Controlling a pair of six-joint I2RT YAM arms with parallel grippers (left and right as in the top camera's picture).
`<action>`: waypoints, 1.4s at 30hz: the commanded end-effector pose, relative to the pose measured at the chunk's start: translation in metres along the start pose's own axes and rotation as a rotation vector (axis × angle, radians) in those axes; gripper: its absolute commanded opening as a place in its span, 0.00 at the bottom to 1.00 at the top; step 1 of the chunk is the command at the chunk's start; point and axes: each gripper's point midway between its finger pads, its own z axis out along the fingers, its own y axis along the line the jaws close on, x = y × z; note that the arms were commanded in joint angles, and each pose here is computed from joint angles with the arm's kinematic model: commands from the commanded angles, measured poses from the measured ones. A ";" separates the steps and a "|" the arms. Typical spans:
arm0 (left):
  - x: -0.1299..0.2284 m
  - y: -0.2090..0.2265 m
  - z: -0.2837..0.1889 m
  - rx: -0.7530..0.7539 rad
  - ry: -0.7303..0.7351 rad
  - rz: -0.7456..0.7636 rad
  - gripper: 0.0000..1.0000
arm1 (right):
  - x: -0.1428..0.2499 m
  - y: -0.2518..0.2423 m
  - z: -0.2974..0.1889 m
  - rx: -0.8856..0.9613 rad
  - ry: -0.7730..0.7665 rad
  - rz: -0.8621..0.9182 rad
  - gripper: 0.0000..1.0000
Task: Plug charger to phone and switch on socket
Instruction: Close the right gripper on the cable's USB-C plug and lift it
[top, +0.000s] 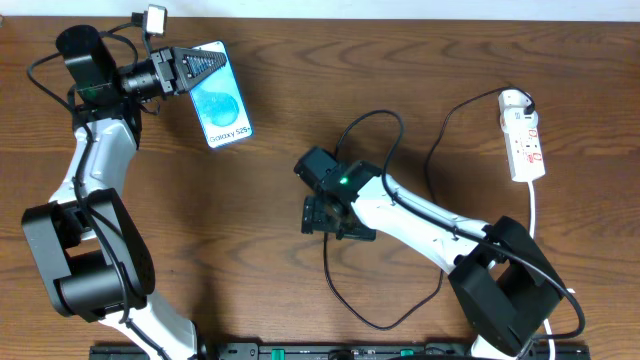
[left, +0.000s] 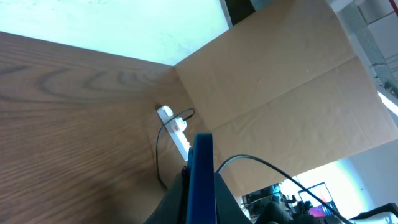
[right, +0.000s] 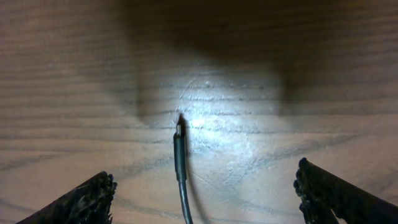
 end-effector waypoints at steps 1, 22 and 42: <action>-0.003 -0.009 0.000 0.016 0.013 0.035 0.07 | 0.006 0.000 0.002 0.021 -0.018 -0.005 0.90; -0.003 -0.009 0.000 0.016 0.013 0.035 0.07 | 0.022 0.007 0.025 0.035 0.028 -0.040 0.77; -0.003 -0.009 0.000 0.016 0.013 0.035 0.07 | 0.022 0.007 0.025 0.038 0.031 -0.039 0.22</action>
